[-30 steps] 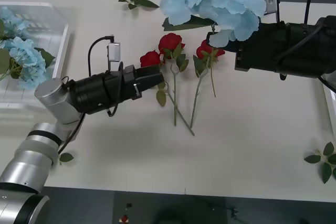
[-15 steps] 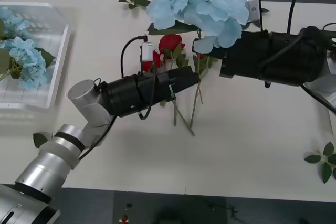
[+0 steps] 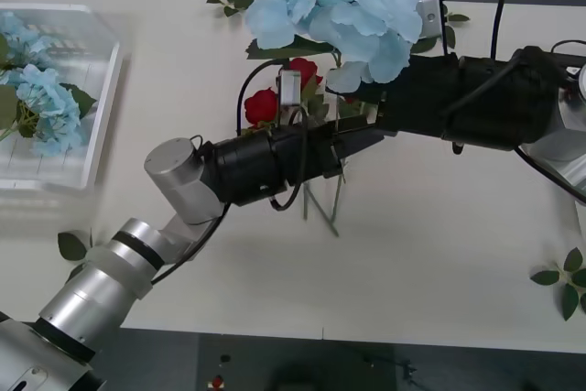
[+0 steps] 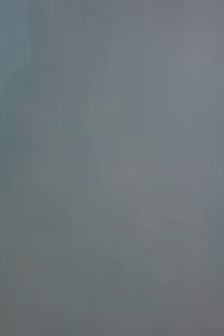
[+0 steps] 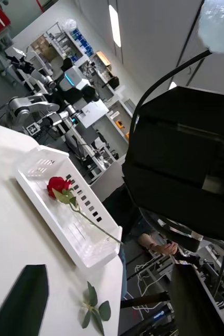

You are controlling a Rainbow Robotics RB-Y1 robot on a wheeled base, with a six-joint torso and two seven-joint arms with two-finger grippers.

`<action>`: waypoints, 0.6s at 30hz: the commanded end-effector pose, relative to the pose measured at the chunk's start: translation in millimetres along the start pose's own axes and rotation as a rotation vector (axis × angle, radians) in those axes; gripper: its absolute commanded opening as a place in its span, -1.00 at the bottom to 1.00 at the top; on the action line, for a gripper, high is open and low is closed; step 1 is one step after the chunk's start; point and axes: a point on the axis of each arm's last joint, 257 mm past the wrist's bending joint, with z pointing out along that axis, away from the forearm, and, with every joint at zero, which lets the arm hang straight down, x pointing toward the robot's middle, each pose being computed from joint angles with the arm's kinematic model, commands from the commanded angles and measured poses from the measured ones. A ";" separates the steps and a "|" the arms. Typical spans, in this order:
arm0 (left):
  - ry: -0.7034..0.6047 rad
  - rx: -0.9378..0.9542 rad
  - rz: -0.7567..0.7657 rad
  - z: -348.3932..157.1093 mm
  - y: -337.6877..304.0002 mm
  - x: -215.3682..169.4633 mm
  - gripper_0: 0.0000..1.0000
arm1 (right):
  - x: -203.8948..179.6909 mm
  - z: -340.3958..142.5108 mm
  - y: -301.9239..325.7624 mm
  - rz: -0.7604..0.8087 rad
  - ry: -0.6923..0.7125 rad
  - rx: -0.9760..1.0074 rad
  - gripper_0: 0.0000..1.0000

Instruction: Put the red flowers into the right box and the blue flowers into the left box

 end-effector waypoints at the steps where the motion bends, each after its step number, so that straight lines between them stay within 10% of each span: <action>1: -0.021 0.008 -0.018 5.1 -7.1 -11.4 -1.00 | -23.9 8.2 19.0 -0.004 -0.031 -0.046 -1.00; 16: -0.031 -0.036 -0.028 -13.3 8.5 -19.1 -1.00 | -24.0 8.6 18.9 0.017 -0.031 -0.045 -1.00; 17: -0.034 -0.039 -0.032 -15.8 9.8 -19.3 -1.00 | -24.0 8.6 18.9 0.018 -0.031 -0.045 -0.92; 18: -0.042 -0.044 -0.042 -19.8 11.8 -20.9 -1.00 | -24.0 8.6 18.9 0.023 -0.031 -0.045 -0.21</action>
